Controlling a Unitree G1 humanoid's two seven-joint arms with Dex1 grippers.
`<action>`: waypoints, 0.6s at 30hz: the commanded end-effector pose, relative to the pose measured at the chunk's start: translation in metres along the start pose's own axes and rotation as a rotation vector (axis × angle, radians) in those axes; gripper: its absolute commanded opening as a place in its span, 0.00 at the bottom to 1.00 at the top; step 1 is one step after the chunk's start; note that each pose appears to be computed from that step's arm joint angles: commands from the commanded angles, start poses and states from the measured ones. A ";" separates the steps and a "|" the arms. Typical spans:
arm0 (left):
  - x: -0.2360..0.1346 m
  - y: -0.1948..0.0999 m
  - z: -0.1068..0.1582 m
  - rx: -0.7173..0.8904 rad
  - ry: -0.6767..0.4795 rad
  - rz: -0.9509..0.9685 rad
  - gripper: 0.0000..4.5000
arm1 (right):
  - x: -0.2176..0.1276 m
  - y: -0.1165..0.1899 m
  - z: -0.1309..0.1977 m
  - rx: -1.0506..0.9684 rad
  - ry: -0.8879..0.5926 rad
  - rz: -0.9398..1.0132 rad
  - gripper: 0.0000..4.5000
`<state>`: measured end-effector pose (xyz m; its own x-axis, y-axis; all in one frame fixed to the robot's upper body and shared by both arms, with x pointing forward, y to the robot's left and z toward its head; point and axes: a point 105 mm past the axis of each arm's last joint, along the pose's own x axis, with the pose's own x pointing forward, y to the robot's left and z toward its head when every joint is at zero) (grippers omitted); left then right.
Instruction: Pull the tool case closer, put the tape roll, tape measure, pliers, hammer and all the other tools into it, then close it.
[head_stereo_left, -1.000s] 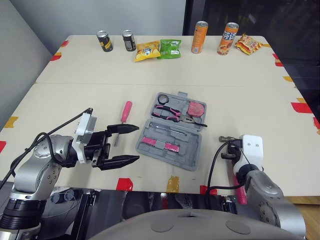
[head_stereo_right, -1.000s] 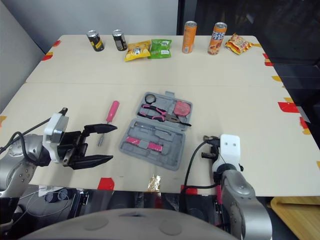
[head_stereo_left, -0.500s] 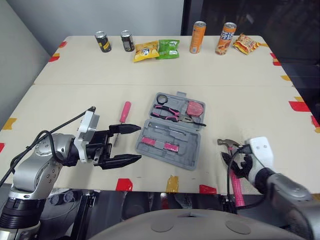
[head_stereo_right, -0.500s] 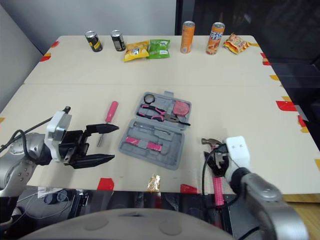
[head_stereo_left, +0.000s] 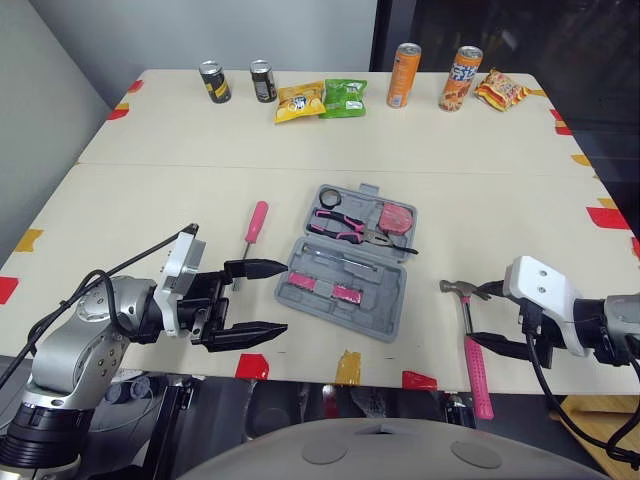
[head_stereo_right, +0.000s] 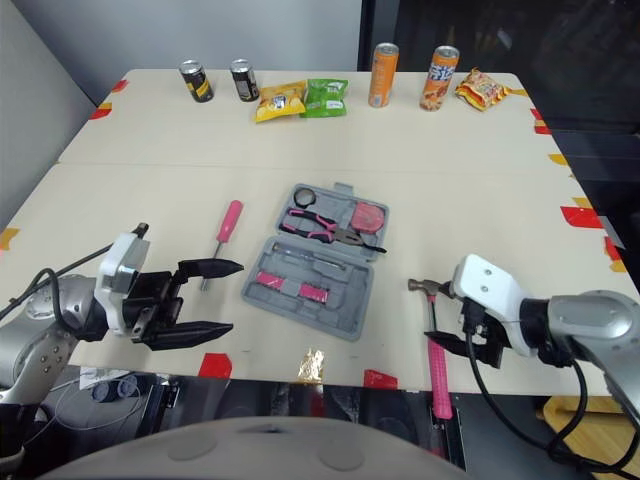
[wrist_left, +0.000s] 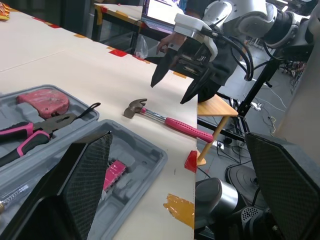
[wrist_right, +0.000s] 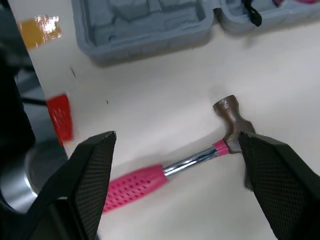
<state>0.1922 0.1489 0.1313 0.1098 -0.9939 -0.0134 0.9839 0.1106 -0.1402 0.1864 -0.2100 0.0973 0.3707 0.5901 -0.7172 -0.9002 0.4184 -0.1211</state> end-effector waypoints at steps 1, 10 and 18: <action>-0.001 -0.003 0.007 0.052 0.002 -0.005 1.00 | 0.001 -0.001 0.006 -0.178 -0.009 0.074 0.91; 0.001 -0.001 0.007 0.058 -0.002 -0.022 1.00 | 0.000 -0.027 0.009 -0.869 0.159 0.418 0.91; 0.004 -0.007 0.009 0.064 -0.011 -0.037 1.00 | 0.027 -0.032 0.013 -1.271 0.206 0.706 0.91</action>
<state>0.1922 0.1482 0.1344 0.0977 -0.9952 -0.0092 0.9894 0.0981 -0.1075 0.2328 -0.1916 0.0965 -0.1074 0.3505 -0.9304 -0.5770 -0.7841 -0.2288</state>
